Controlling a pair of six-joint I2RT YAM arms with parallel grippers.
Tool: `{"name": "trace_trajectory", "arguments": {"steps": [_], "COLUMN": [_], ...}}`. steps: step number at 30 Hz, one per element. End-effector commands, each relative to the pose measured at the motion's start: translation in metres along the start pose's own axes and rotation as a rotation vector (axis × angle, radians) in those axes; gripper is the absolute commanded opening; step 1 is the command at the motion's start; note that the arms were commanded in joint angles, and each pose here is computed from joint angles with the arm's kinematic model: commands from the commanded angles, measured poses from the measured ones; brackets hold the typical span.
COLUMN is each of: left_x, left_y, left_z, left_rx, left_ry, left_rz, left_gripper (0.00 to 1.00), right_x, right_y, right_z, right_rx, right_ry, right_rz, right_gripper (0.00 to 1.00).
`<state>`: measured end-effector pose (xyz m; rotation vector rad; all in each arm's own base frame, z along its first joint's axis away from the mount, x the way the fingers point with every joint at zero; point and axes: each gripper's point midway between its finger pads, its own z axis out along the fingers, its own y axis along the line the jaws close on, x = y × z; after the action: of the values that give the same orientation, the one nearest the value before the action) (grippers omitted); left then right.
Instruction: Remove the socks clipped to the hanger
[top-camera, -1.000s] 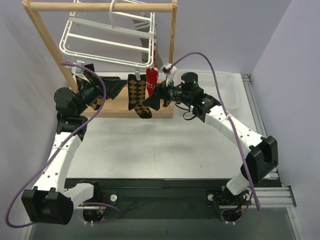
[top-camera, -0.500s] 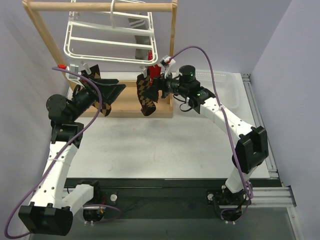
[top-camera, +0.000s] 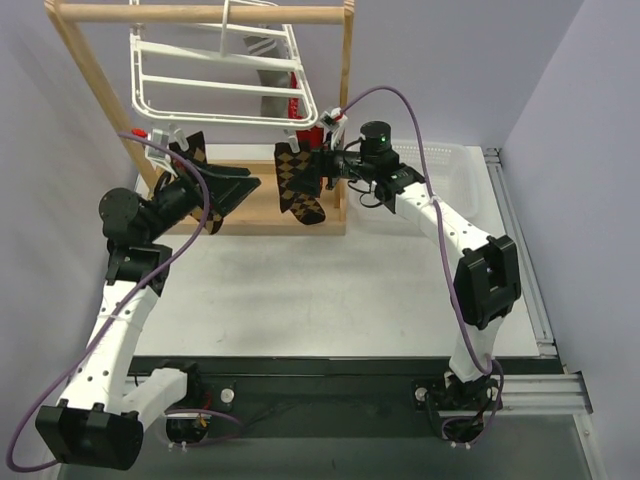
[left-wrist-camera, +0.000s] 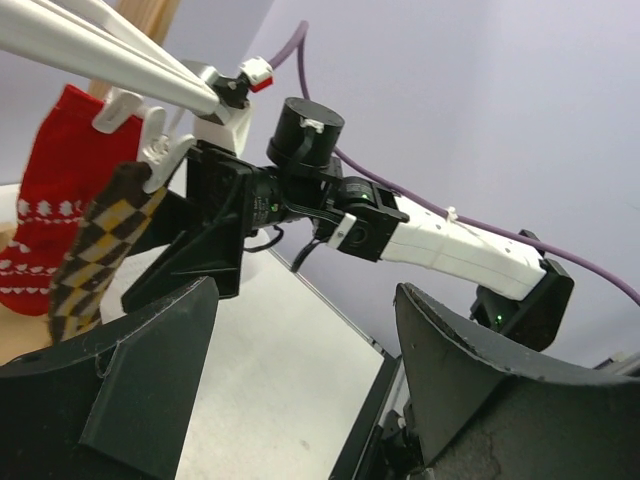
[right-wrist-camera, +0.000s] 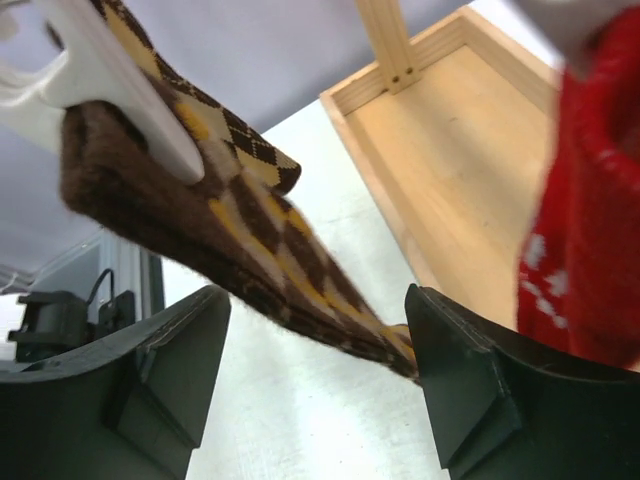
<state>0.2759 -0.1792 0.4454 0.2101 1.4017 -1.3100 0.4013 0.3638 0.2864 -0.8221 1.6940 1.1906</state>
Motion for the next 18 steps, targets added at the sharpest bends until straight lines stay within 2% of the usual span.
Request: {"name": "trace_trajectory", "arguments": {"steps": [1,3,4,6,7,8,12,13,14,18], "left_x": [0.005,0.014,0.015,0.022,0.022,0.023,0.020,0.020,0.019,0.016], "left_y": [-0.018,-0.018,-0.016,-0.018,-0.017,-0.017,-0.024,-0.025,-0.025,-0.030], "left_z": [0.006,0.013,0.016,0.021,0.023,0.023,0.022,0.022,0.022,0.020], "left_rx": [0.071,0.075,0.069,0.063,0.053,0.049,0.058,0.059,0.063,0.077], "left_ry": [0.010,0.036,0.039,0.062,0.056,0.056,0.046,0.043,0.037,-0.006], "left_rz": [0.031,0.020,0.037,0.034,0.048,0.050,0.056,0.050,0.050,0.056], "left_gripper": [0.83,0.83,0.83,0.82,0.82,0.82,0.82,0.82,0.82,0.82], "right_x": [-0.020,-0.018,-0.020,-0.023,-0.030,-0.031,-0.039,-0.038,-0.039,-0.047], "right_y": [0.030,0.035,0.039,0.043,0.048,0.048,0.063,0.067,0.072,0.095], "right_z": [-0.007,-0.007,-0.008,-0.009,-0.013,-0.015,-0.031,-0.034,-0.036,-0.047], "right_rx": [-0.169,-0.193,-0.203,-0.223,-0.235,-0.229,-0.230,-0.235,-0.241,-0.270], "right_ry": [-0.056,-0.078,-0.087,-0.109,-0.132,-0.144,-0.190,-0.181,-0.180,-0.168], "right_rz": [-0.027,-0.017,-0.013,-0.009,0.013,0.025,0.110,0.154,0.170,0.229], "right_gripper": [0.70,0.64,0.51,0.37,0.22,0.18,0.13,0.04,0.02,0.00]}}
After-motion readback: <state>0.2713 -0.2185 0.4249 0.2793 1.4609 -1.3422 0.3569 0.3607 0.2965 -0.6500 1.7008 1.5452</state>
